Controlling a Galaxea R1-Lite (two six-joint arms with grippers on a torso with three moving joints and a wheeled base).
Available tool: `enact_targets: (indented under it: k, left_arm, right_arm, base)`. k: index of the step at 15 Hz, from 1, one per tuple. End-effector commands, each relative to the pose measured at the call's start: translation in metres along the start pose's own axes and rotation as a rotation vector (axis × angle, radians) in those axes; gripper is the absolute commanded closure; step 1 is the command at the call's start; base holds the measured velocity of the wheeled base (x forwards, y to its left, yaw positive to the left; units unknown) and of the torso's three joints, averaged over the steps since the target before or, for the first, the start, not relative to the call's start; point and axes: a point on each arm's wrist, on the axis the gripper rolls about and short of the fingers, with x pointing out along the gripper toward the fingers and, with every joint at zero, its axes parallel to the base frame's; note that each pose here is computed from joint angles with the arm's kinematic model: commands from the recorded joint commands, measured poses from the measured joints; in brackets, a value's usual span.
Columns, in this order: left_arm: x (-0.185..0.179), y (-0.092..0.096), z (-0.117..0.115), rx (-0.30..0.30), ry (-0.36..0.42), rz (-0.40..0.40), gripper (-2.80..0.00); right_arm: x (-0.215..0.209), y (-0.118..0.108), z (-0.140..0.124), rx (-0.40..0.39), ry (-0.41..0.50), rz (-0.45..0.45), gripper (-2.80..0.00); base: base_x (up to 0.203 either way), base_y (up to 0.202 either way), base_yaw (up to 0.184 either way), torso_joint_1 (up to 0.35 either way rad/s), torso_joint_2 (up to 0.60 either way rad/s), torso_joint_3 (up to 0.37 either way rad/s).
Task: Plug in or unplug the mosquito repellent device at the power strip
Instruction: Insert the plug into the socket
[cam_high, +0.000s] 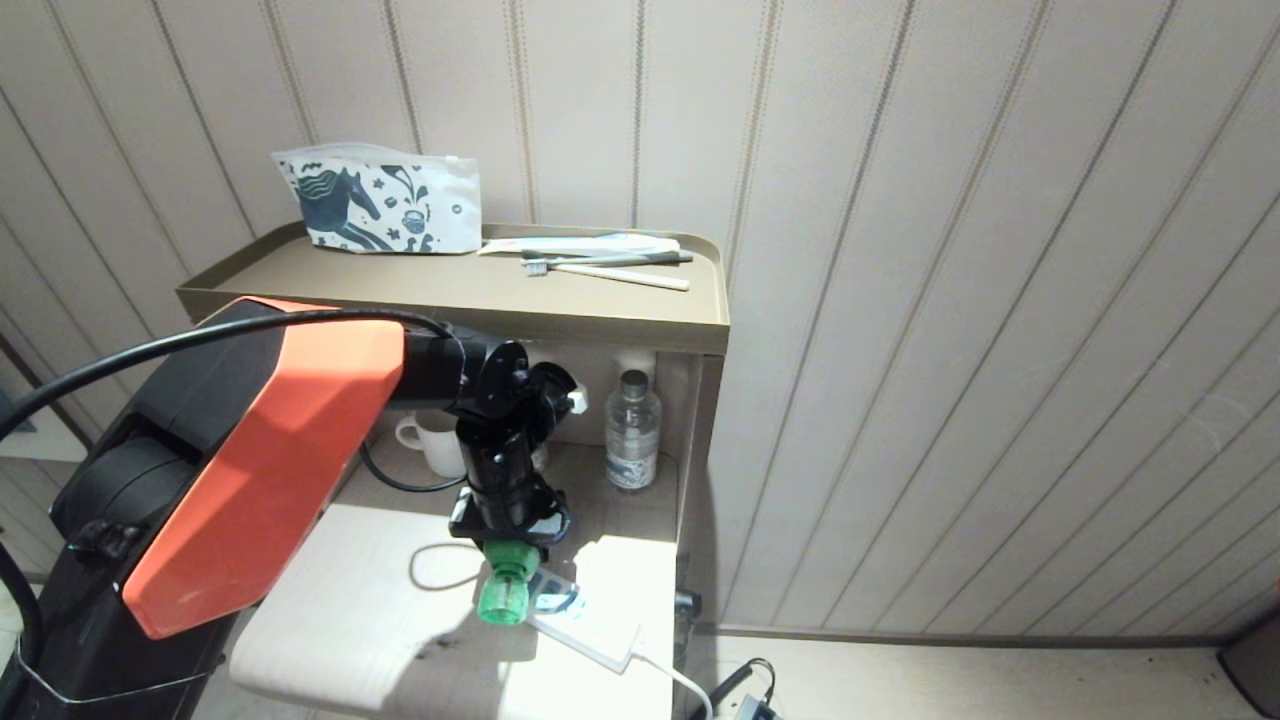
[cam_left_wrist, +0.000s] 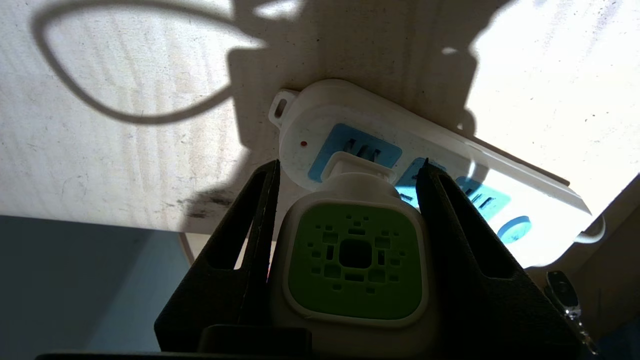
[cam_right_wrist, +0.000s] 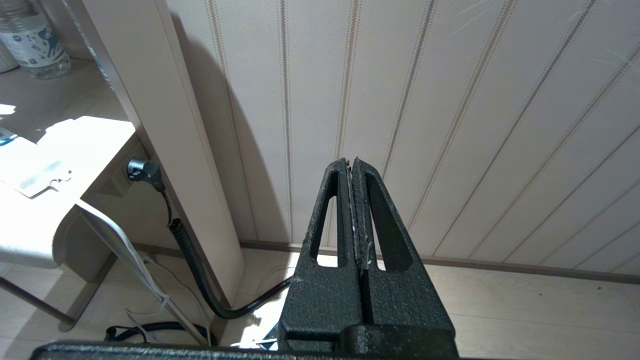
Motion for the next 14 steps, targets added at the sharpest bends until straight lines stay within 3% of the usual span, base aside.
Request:
enact_targets:
  k: [1,14]
  left_arm:
    - [0.004,0.0,-0.001,-0.001,0.015,0.008,0.0]
    - [0.021,-0.005,0.002,0.004,0.019,0.013,0.0]
  right_arm:
    - [0.0,0.0,0.0,0.0,0.001,0.0,0.0]
    - [0.0,0.0,0.0,0.0,0.001,0.0,0.0]
  base:
    - [0.0,0.0,0.0,0.0,0.0,0.0]
    - [0.0,0.0,0.0,0.0,0.0,0.0]
